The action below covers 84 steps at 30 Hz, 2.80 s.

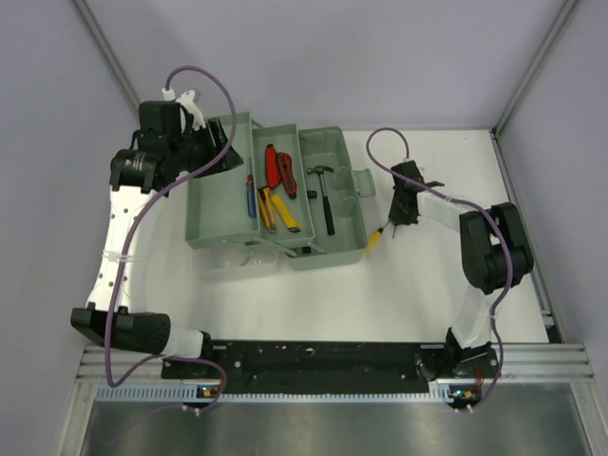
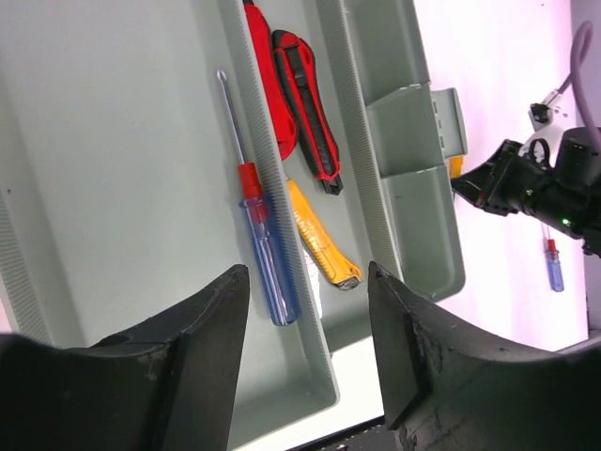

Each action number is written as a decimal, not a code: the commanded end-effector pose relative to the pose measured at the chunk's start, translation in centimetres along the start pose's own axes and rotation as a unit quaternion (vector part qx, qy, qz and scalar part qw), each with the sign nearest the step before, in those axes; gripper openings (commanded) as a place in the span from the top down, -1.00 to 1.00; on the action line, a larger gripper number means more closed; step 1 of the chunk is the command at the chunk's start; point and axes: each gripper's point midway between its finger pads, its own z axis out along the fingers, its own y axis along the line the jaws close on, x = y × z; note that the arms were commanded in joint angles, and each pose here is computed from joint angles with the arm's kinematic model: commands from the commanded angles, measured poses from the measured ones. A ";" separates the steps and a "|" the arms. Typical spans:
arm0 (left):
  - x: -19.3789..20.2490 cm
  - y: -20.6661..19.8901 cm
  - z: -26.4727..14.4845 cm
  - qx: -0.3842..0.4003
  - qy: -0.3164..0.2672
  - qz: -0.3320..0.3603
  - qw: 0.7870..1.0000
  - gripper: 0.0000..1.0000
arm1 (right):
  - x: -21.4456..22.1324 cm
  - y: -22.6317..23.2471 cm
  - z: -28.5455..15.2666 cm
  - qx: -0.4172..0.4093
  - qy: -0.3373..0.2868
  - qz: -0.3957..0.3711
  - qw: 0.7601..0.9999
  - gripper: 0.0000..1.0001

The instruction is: Pack the tool kit

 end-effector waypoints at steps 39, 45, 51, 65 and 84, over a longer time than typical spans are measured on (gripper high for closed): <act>-0.1 -16.4 -7.2 0.404 -0.102 0.064 0.907 -0.22 | -1.7 24.4 -44.9 -0.774 -0.103 -0.125 0.612 1.00; 0.0 -16.8 -9.0 0.417 -0.135 0.089 0.895 -0.22 | -1.7 25.1 -44.6 -0.775 -0.097 -0.113 0.614 1.00; -0.4 -16.5 -9.3 0.404 -0.154 0.092 0.897 -0.16 | -2.1 25.2 -44.4 -0.775 -0.101 -0.096 0.616 1.00; -0.8 -16.9 -8.7 0.407 -0.142 0.051 0.901 -0.20 | -0.3 26.3 -44.8 -0.770 -0.109 -0.133 0.614 1.00; -2.2 -5.9 -3.4 0.070 -0.097 0.058 0.991 1.00 | -3.9 23.5 -34.4 -0.549 -0.177 -0.043 0.816 -0.07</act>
